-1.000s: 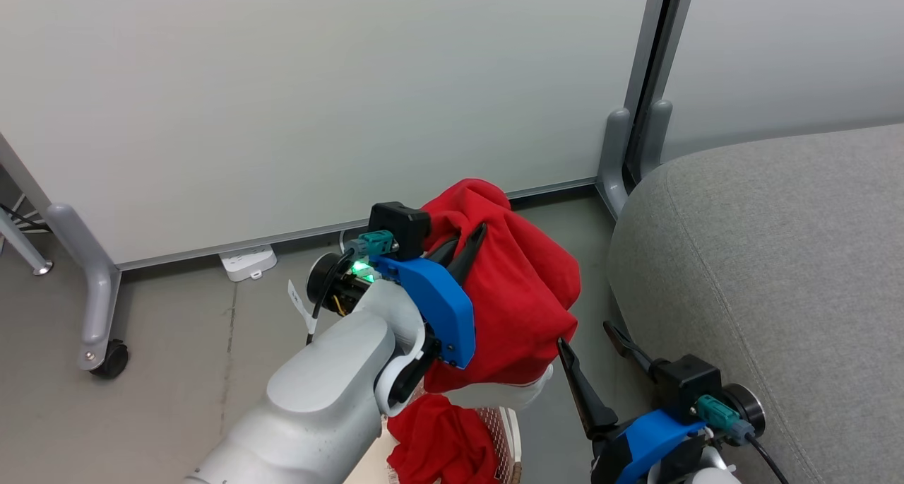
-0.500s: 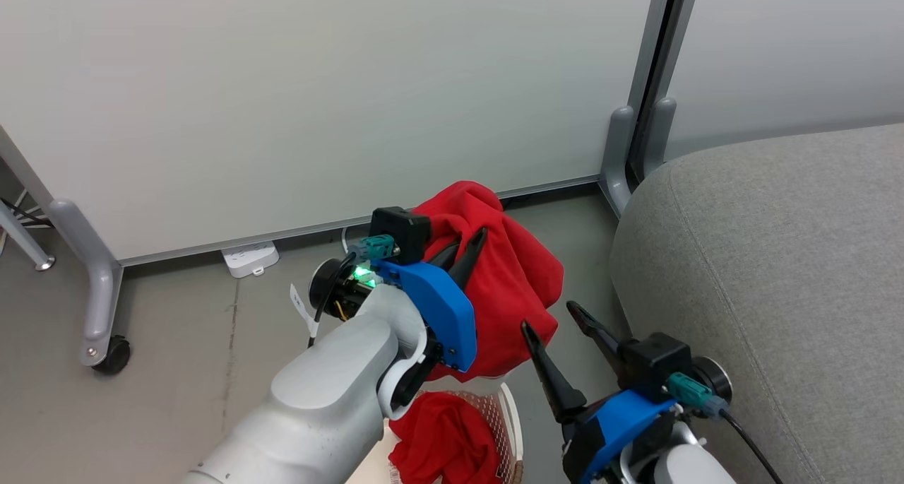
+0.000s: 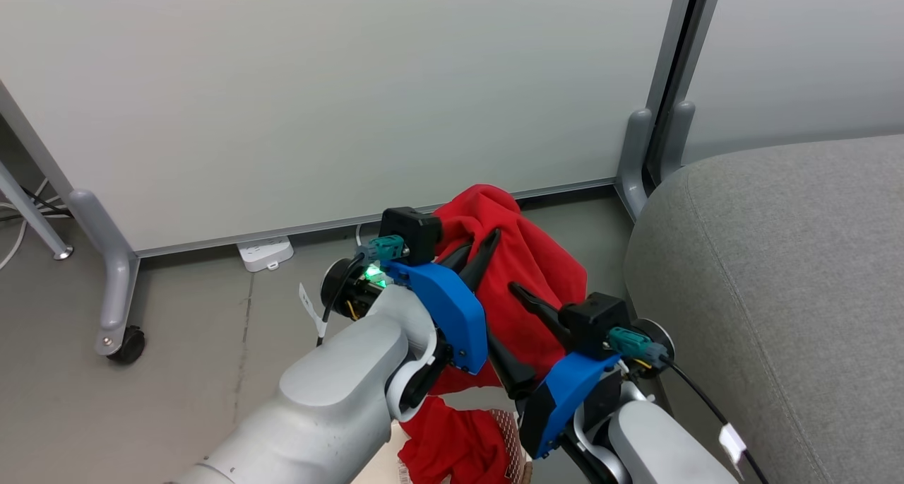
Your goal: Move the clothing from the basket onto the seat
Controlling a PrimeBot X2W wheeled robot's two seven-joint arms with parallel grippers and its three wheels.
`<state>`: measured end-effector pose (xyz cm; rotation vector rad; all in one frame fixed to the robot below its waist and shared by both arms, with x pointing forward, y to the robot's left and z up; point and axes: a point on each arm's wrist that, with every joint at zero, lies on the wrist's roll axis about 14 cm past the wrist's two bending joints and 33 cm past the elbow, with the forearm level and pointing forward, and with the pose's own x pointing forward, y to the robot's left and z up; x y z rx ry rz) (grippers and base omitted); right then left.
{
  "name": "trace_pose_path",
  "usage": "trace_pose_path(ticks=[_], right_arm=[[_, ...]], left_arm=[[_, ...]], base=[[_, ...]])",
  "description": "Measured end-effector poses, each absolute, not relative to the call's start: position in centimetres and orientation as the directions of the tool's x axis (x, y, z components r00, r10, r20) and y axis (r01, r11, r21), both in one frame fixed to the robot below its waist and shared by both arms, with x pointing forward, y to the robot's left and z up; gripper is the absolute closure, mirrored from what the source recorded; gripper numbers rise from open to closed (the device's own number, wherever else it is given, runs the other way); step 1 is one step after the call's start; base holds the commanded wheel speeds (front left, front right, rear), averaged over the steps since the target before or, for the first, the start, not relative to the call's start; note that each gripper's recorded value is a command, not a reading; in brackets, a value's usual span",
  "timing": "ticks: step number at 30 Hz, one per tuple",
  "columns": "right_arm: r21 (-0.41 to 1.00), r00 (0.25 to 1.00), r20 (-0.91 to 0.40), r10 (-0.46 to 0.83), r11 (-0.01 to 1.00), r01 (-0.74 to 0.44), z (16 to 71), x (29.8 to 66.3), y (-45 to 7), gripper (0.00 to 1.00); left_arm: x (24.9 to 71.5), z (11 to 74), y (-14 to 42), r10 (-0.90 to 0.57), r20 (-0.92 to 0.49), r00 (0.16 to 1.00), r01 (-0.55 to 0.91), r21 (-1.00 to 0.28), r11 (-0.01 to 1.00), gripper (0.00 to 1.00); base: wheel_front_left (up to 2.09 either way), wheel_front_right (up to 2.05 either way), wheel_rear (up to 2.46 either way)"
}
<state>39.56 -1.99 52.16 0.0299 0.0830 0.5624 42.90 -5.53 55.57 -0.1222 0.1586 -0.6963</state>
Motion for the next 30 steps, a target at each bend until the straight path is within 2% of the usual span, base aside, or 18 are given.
trace_pose_path(ticks=[12, 19, 20, 21, 22, 23, 30], right_arm=[[-0.036, 0.838, -0.129, 0.530, 0.842, -0.538, 51.1, 41.5, -2.1, 0.00], [-0.066, 0.833, -0.207, 0.513, 0.842, -0.536, 48.9, 41.8, -2.7, 0.00], [-0.067, 0.832, -0.215, 0.511, 0.842, -0.535, 48.7, 41.7, -2.8, 0.02], [-0.066, 0.832, -0.220, 0.509, 0.843, -0.533, 48.5, 41.7, -2.8, 0.47], [-0.065, 0.832, -0.226, 0.507, 0.844, -0.532, 48.3, 41.7, -2.9, 0.79], [-0.065, 0.833, -0.227, 0.504, 0.846, -0.530, 48.2, 41.7, -3.0, 1.00], [-0.070, 0.842, -0.212, 0.497, 0.851, -0.520, 48.7, 42.0, -3.4, 1.00]], left_arm=[[42.1, 55.9, -6.0, -0.659, -0.094, 0.746, 0.636, -0.191, 0.748, 1.00], [41.8, 55.9, -6.3, -0.670, -0.091, 0.737, 0.644, -0.209, 0.736, 1.00], [41.9, 56.0, -6.3, -0.671, -0.089, 0.736, 0.644, -0.210, 0.735, 1.00], [41.9, 56.1, -6.3, -0.671, -0.088, 0.736, 0.646, -0.207, 0.735, 1.00], [41.9, 56.2, -6.4, -0.672, -0.086, 0.736, 0.647, -0.206, 0.734, 1.00], [41.9, 56.2, -6.4, -0.673, -0.085, 0.735, 0.648, -0.206, 0.734, 1.00], [41.9, 56.3, -6.6, -0.676, -0.081, 0.733, 0.652, -0.204, 0.731, 1.00]], base=[[0.00, 0.00, 0.00], [0.00, 0.00, 0.00], [0.00, 0.00, 0.00], [0.00, 0.00, 0.00], [0.00, 0.00, 0.00], [0.00, 0.00, 0.00], [0.00, 0.00, 0.00]])
